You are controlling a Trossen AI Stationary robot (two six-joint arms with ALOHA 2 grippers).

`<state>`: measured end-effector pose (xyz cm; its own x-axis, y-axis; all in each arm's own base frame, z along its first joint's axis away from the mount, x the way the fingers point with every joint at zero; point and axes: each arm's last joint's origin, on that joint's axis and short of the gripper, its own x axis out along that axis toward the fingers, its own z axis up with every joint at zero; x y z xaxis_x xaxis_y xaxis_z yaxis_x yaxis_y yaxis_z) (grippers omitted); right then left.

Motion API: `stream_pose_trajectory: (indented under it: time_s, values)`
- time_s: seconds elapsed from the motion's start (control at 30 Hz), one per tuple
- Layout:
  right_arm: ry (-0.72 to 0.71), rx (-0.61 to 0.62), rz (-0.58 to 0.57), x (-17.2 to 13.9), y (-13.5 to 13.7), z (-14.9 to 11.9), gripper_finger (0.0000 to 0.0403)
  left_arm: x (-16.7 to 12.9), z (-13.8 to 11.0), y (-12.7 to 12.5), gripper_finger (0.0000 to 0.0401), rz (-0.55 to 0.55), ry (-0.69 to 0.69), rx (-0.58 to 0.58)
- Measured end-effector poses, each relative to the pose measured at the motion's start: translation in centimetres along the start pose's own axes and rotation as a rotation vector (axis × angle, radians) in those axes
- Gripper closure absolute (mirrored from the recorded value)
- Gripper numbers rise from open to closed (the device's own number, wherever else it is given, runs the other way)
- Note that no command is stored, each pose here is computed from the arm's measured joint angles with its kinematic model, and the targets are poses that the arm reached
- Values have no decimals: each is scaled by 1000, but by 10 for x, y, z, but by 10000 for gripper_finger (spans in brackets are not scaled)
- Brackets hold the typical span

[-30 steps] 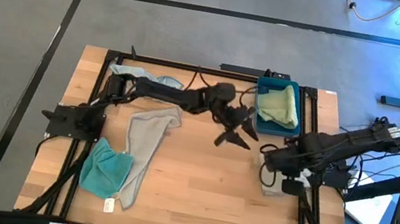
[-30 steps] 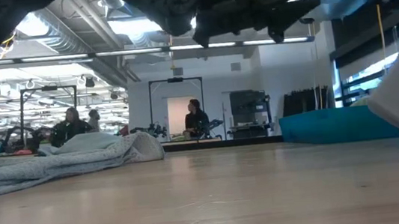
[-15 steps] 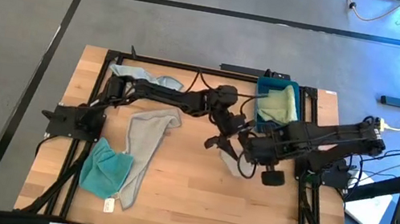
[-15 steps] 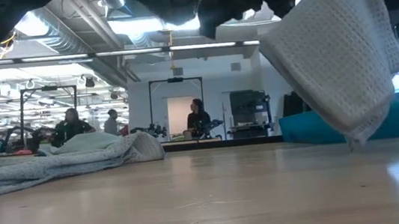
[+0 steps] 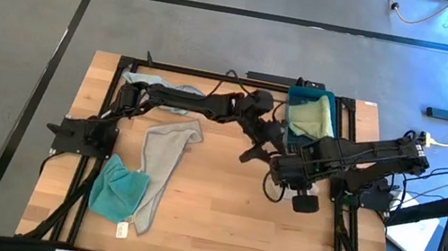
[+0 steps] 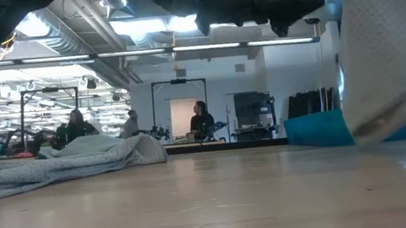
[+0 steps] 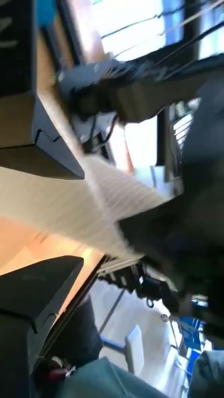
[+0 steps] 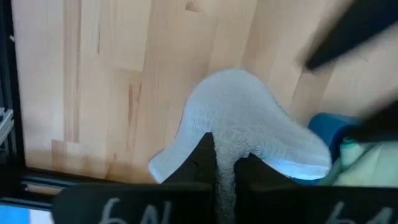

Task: Fold microfiber towels
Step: Put the top grey microfiber cloth into the blue bin

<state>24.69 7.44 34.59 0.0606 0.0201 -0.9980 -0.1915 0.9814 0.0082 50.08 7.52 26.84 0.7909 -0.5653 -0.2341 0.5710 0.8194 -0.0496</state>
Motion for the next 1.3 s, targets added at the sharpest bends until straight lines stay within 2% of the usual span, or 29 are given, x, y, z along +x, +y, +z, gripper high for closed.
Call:
stream_pose_trajectory:
  time_s: [0.17, 0.33, 0.47, 0.6, 0.7, 0.87, 1.13, 1.3]
  values:
    - [-2, -35, 0, 0, 0, 0, 384, -8, 11, 3, 195, -91, -45, 23]
    - [-5, -56, -2, 0, -5, 1, 394, 1, 12, -7, 195, -114, -42, 47]
    - [-11, -28, -21, 0, -13, 2, 383, 10, 9, -12, 195, -93, -21, 56]
    - [-13, -8, -58, 0, -20, 2, 383, 19, 4, -18, 195, -25, 29, 47]
    - [-22, 12, -59, -3, -26, 3, 393, 29, -5, -20, 195, 79, 94, 42]
    - [-31, 38, -76, -8, -34, 2, 387, 32, -18, -21, 195, 116, 188, 48]
    - [-33, 51, -57, -8, -35, 2, 393, 17, -18, -7, 195, 167, 207, 54]
    - [-33, 60, -69, -9, -35, 2, 384, 7, -15, 4, 203, 280, 209, 71]
